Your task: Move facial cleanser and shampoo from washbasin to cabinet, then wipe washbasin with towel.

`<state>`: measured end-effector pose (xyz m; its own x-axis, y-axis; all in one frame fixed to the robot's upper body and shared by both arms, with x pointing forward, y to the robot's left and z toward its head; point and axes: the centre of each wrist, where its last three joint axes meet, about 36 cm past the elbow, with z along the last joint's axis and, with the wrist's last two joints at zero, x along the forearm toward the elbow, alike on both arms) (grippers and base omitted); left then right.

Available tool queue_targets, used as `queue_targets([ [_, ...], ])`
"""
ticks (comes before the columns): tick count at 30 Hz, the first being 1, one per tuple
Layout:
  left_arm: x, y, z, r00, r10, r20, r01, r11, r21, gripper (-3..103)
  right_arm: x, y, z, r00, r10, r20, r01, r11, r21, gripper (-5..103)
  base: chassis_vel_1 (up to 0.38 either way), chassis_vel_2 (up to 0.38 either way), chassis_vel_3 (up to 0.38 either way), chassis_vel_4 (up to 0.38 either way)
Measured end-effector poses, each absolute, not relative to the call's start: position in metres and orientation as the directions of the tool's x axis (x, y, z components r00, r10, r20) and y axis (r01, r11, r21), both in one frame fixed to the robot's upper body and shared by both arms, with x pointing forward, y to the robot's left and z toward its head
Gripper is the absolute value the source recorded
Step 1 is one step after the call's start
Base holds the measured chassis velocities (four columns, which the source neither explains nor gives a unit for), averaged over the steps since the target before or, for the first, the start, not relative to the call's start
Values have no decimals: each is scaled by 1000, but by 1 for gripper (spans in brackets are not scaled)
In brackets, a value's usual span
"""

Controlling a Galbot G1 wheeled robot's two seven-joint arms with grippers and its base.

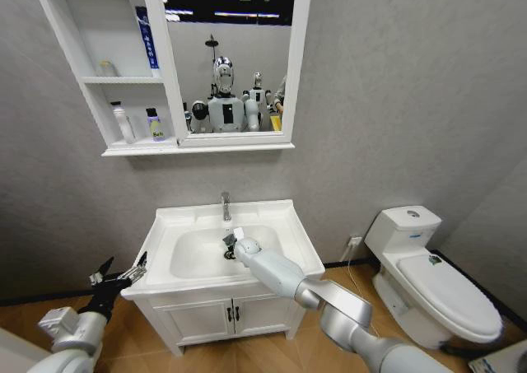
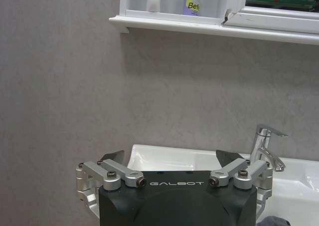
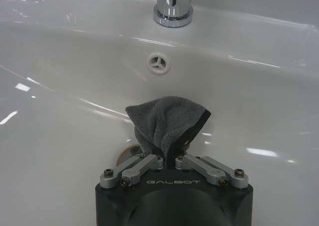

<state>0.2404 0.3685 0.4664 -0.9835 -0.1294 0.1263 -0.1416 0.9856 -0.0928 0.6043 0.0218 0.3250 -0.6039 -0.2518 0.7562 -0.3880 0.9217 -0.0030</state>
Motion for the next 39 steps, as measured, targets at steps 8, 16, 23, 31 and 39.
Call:
queue_targets([
  [8,240,369,466,-984,-129,126,-142,986,-93,100,608,10,311,-552,-308,775,-381,920,94,5,0,0,0,0],
  [16,240,369,466,-984,-129,126,-142,986,-93,100,607,9,308,-517,-448,730,-398,880,258,5,0,0,0,0],
  [23,240,369,466,-984,-129,126,-142,986,-93,100,598,27,320,-502,-557,661,-458,820,344,5,0,0,0,0],
  [31,240,369,466,-984,-129,126,-142,986,-93,100,577,54,335,-476,-669,571,-539,735,411,5,0,0,0,0],
  [39,240,369,466,-984,-129,126,-142,986,-93,100,562,46,299,-457,-659,598,-564,734,379,5,0,0,0,0],
])
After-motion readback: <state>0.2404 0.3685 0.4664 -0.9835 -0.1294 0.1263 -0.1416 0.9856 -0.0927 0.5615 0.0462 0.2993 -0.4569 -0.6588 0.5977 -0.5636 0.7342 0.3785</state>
